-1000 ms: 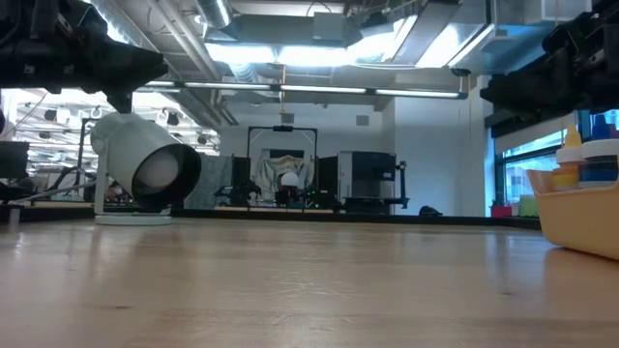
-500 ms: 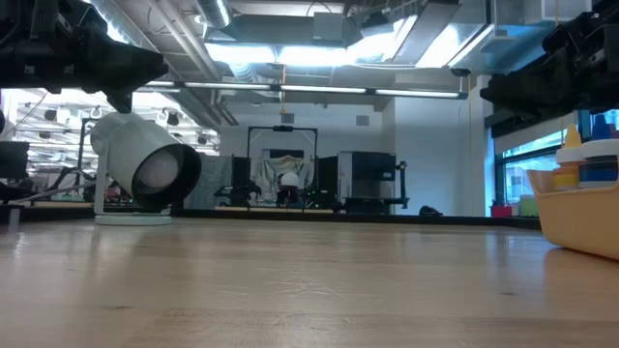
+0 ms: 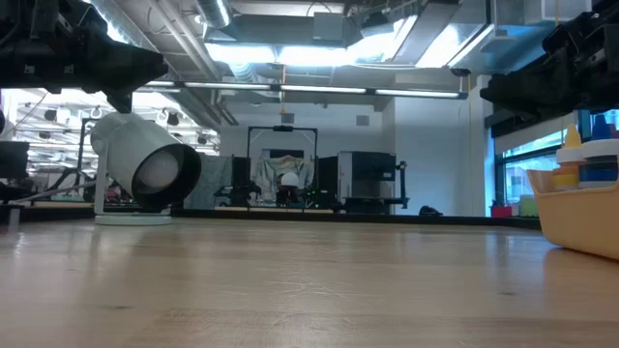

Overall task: Pick & Place food coloring
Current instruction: Return to Home Position

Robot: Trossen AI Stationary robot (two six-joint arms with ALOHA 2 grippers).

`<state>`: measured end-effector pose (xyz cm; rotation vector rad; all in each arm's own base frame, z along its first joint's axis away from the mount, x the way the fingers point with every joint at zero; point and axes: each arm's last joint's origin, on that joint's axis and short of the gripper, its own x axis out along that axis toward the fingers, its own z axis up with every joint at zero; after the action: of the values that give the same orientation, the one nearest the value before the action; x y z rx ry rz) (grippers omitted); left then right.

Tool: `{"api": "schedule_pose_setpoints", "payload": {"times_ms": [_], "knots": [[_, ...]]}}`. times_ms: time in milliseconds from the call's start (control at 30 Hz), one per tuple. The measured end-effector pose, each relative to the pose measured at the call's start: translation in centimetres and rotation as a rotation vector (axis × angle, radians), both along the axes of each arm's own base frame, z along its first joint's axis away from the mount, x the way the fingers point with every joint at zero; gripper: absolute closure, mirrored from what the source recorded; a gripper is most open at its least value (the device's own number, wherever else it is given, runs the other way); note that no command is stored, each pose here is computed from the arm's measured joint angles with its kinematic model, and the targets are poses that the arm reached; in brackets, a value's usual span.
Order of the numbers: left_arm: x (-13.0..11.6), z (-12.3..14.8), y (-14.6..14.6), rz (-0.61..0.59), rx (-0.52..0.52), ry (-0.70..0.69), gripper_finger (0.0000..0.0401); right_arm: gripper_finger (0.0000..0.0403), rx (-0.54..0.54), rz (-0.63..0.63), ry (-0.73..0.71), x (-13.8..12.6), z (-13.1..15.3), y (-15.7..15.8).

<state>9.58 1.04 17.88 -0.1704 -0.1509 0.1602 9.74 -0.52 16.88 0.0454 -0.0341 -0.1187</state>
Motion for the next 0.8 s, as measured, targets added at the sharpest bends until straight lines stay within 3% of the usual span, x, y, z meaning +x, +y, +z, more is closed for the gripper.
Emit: {"api": "schedule_pose_setpoints", "payload": {"times_ms": [800], "knots": [[0.00,0.00,0.00,0.000,0.000,0.000,0.0310,0.0283,0.000,0.000,0.000,0.00,0.01,0.00]]}}
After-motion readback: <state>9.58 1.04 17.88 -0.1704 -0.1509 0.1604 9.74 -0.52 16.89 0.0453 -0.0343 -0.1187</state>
